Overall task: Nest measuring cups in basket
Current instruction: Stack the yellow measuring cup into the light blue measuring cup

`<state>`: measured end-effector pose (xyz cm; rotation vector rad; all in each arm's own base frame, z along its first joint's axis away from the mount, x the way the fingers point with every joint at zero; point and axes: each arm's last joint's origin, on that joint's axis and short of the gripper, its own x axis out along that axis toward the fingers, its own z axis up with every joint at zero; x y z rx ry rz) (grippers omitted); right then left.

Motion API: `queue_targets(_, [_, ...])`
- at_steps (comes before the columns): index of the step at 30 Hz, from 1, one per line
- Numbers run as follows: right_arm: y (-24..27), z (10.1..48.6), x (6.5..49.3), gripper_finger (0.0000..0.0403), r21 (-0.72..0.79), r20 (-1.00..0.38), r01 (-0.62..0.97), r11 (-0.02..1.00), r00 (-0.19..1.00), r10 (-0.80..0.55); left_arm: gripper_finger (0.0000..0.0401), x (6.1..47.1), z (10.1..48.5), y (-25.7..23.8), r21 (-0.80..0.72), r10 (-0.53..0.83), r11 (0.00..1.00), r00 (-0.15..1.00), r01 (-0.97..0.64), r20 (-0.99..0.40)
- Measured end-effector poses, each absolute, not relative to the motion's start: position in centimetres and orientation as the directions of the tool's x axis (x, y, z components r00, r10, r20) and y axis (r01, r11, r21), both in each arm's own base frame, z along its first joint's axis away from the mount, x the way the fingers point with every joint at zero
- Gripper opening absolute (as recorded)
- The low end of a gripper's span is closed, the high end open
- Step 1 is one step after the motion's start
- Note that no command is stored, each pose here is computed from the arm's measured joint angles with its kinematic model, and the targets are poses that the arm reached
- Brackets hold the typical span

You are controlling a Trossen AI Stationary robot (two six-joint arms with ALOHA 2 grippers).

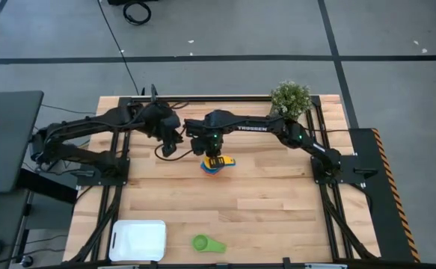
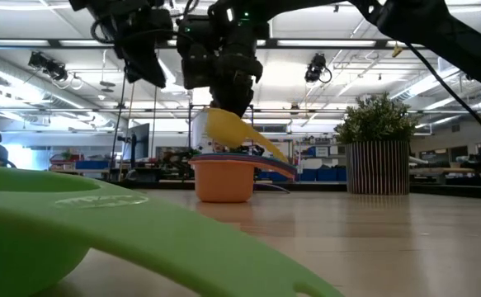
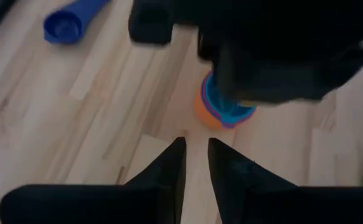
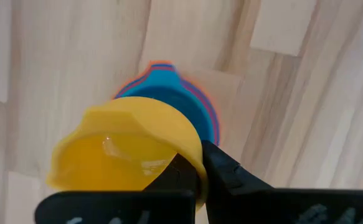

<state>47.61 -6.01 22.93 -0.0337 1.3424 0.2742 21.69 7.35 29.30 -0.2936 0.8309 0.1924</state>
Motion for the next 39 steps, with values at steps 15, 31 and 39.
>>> queue_targets(15, [-5.4,21.0,47.9,0.0024,0.142,-0.975,-0.255,0.957,0.130,0.179,0.0075,18.5,32.4,6.4,-0.167,0.155,0.926,0.748,-0.337,-0.646])
queue_targets(31, [-5.2,21.7,47.4,0.0069,0.137,-0.982,-0.268,0.954,0.090,0.166,0.0075,18.4,32.3,6.4,-0.161,0.158,0.927,0.742,-0.339,-0.651])
queue_targets(39, [-5.1,24.0,46.9,0.0071,0.110,-0.976,-0.317,0.942,0.145,0.163,0.0075,18.3,32.2,6.3,-0.162,0.150,0.928,0.734,-0.336,-0.662])
